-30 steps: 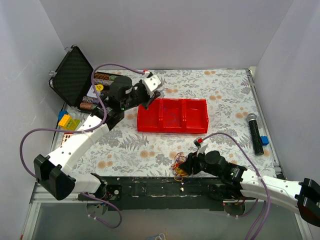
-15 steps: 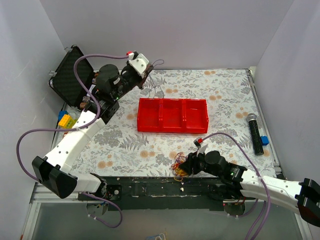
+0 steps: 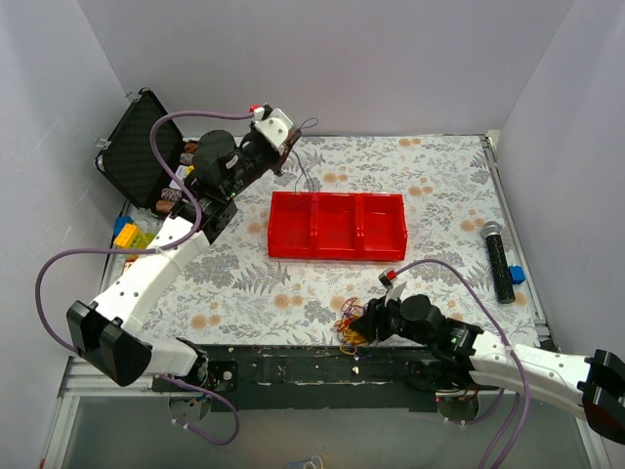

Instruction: Untangle the cables

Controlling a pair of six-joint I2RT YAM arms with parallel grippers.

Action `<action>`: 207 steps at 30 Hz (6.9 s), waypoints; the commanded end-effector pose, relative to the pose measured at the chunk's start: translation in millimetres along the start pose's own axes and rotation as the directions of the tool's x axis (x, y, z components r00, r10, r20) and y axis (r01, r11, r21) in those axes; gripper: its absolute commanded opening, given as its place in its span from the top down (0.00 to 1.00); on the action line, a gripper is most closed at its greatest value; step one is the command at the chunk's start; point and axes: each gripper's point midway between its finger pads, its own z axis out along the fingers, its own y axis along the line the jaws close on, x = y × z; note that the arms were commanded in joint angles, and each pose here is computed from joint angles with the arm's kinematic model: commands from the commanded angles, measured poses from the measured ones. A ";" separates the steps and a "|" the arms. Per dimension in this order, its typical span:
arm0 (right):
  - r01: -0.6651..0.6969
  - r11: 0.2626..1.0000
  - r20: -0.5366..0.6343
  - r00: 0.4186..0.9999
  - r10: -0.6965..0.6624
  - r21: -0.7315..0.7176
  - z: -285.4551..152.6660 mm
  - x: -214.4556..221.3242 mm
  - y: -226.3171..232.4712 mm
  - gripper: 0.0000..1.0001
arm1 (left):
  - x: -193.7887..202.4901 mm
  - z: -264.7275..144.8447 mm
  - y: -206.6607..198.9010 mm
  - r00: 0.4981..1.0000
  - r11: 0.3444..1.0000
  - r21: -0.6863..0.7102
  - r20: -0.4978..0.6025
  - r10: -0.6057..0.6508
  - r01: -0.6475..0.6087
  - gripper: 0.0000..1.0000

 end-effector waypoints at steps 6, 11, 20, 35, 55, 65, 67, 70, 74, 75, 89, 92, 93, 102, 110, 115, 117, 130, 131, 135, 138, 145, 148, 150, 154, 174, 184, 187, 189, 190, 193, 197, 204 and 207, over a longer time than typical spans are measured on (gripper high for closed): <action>0.003 1.000 -0.033 0.999 -0.002 0.025 -3.7 13.2 -9.6 0.47 | 54.1 -16.6 7.8 0.994 0.998 -0.054 -0.103 0.017 -0.023 1.00; -0.011 1.000 -0.033 0.999 0.012 0.024 -4.5 16.3 -11.0 0.48 | 51.2 -15.2 14.2 0.996 0.997 -0.067 -0.090 0.020 -0.026 1.00; -0.011 1.000 -0.030 0.999 0.012 0.021 -3.7 14.3 -9.5 0.48 | 43.9 -11.4 20.2 0.997 0.997 -0.073 -0.077 0.031 -0.036 1.00; -0.012 1.000 -0.035 0.999 0.012 0.016 -2.1 15.2 -8.4 0.49 | 138.1 -13.1 -3.9 0.964 0.999 -0.038 -0.266 -0.007 -0.004 1.00; -0.010 1.000 -0.038 0.999 0.011 0.010 0.4 14.7 -6.7 0.50 | 248.7 -23.6 -52.7 0.906 0.992 0.071 -0.403 0.128 -0.108 1.00; -0.012 1.000 -0.038 0.999 0.012 0.012 1.0 14.2 -6.5 0.50 | 292.3 -43.9 -80.4 0.842 0.994 0.107 -0.537 0.056 0.002 1.00; -0.012 1.000 -0.038 0.999 0.012 0.012 1.0 14.2 -6.5 0.50 | 294.9 -45.8 -82.1 0.837 0.995 0.100 -0.546 0.040 0.017 1.00; -0.010 1.000 -0.042 0.999 0.011 0.015 1.1 14.8 -7.0 0.50 | 300.0 -51.3 -89.8 0.819 0.992 0.114 -0.573 0.020 0.056 1.00; -0.006 1.000 -0.045 0.999 0.007 0.016 1.2 15.3 -7.1 0.50 | 292.0 -64.5 -110.9 0.830 0.979 0.188 -0.556 0.043 0.075 1.00; -0.007 1.000 -0.047 0.999 0.007 0.018 1.4 16.0 -8.0 0.50 | 294.1 -69.2 -118.0 0.821 0.975 0.207 -0.569 0.049 0.085 1.00; -0.001 1.000 -0.057 0.998 0.001 0.010 2.7 16.5 -5.9 0.50 | 300.0 -60.2 -99.2 0.818 0.996 0.085 -0.575 0.018 0.038 1.00; -0.005 1.000 -0.058 0.998 0.006 0.011 2.0 17.2 -6.2 0.50 | 303.1 -45.4 -86.0 0.825 0.999 0.040 -0.565 0.024 -0.002 1.00; -0.007 1.000 -0.058 0.998 0.008 0.011 1.6 17.5 -6.4 0.50 | 302.9 -41.3 -78.4 0.824 1.000 0.010 -0.566 0.025 -0.024 1.00; -0.012 1.000 -0.027 1.000 0.012 0.017 0.0 11.0 -6.6 0.50 | 316.6 -18.3 -74.1 0.818 0.998 -0.003 -0.573 0.047 -0.059 0.96; -0.004 1.000 -0.026 1.000 0.004 0.020 0.0 7.9 -5.3 0.50 | 292.1 -22.3 -77.6 0.829 0.998 0.055 -0.556 0.067 -0.044 0.35; -0.003 1.000 -0.031 1.000 0.003 0.014 0.7 8.0 -3.8 0.50 | 240.4 -24.5 -54.3 0.896 0.996 -0.036 -0.439 0.061 -0.086 0.27; -0.002 1.000 -0.035 0.999 0.003 0.014 0.7 7.9 -3.1 0.50 | 217.6 -25.2 -45.1 0.917 0.994 -0.073 -0.396 0.051 -0.087 0.21; 0.003 1.000 0.006 1.000 -0.003 0.018 -2.8 -2.2 -2.1 0.48 | 190.7 -124.6 -226.5 0.914 0.739 0.633 -0.401 0.060 0.230 0.13; 0.004 1.000 0.001 1.000 -0.004 0.016 -3.1 -0.8 -2.2 0.48 | 196.5 -132.7 -242.1 0.908 0.701 0.667 -0.413 0.066 0.252 0.15; 0.013 1.000 0.011 1.000 -0.012 -0.012 -4.9 -0.6 0.8 0.48 | 210.9 -136.4 -282.2 0.902 0.620 0.737 -0.419 0.106 0.269 0.17; 0.026 0.999 0.037 0.999 -0.025 -0.033 -5.5 -4.3 3.6 0.48 | 215.0 -132.0 -298.5 0.909 0.572 0.779 -0.397 0.129 0.259 0.16; 0.051 0.998 0.038 0.998 -0.049 -0.049 -1.6 -5.4 6.5 0.48 | 212.3 -108.7 -307.1 0.939 0.567 0.807 -0.306 0.157 0.168 0.19; 0.064 0.995 0.030 0.998 -0.062 -0.070 1.4 -5.6 11.2 0.49 | 205.2 -102.3 -305.4 0.946 0.576 0.803 -0.287 0.147 0.154 0.26; 0.072 0.994 0.022 0.997 -0.070 -0.081 3.8 -5.3 13.7 0.49 | 201.7 -99.9 -305.1 0.952 0.583 0.798 -0.276 0.133 0.150 0.30; 0.087 0.991 0.013 0.996 -0.086 -0.099 8.7 -9.1 20.7 0.51 | 206.2 -107.9 -312.6 0.948 0.550 0.817 -0.291 0.130 0.175 0.32; 0.095 0.988 0.018 0.995 -0.094 -0.118 13.1 -17.8 29.8 0.57 | 225.0 -105.3 -339.6 0.943 0.532 0.824 -0.308 0.129 0.196 0.39; 0.088 0.991 0.025 0.996 -0.086 -0.105 8.5 -13.3 23.4 0.59 | 231.4 -107.8 -328.6 0.929 0.569 0.807 -0.317 0.194 0.156 0.90; 0.082 0.991 0.016 0.997 -0.081 -0.101 7.3 -8.4 20.6 0.59 | 228.9 -105.2 -309.2 0.915 0.635 0.757 -0.351 0.197 0.154 0.91; 0.075 0.993 0.010 0.997 -0.074 -0.095 7.0 -5.0 17.5 0.59 | 217.9 -100.8 -296.1 0.916 0.672 0.721 -0.367 0.165 0.168 0.91; 0.070 0.993 0.009 0.998 -0.070 -0.094 6.9 -3.8 16.8 0.59 | 211.7 -100.4 -290.9 0.915 0.680 0.710 -0.375 0.149 0.180 0.90; 0.065 0.994 0.000 0.998 -0.065 -0.091 7.2 -0.2 14.8 0.59 | 194.0 -102.9 -277.0 0.914 0.705 0.678 -0.391 0.107 0.208 0.89; 0.061 0.994 -0.013 0.998 -0.062 -0.090 8.7 2.8 14.4 0.60 | 178.6 -112.5 -271.4 0.923 0.711 0.669 -0.377 0.072 0.217 0.94; 0.060 0.995 -0.031 0.998 -0.063 -0.078 10.2 4.7 12.4 0.59 | 138.4 -105.8 -247.0 0.938 0.779 0.588 -0.347 0.000 0.218 1.00; 0.065 0.994 -0.021 0.998 -0.067 -0.083 10.0 2.0 14.5 0.59 | 159.5 -129.4 -263.1 0.916 0.713 0.654 -0.400 0.039 0.255 0.88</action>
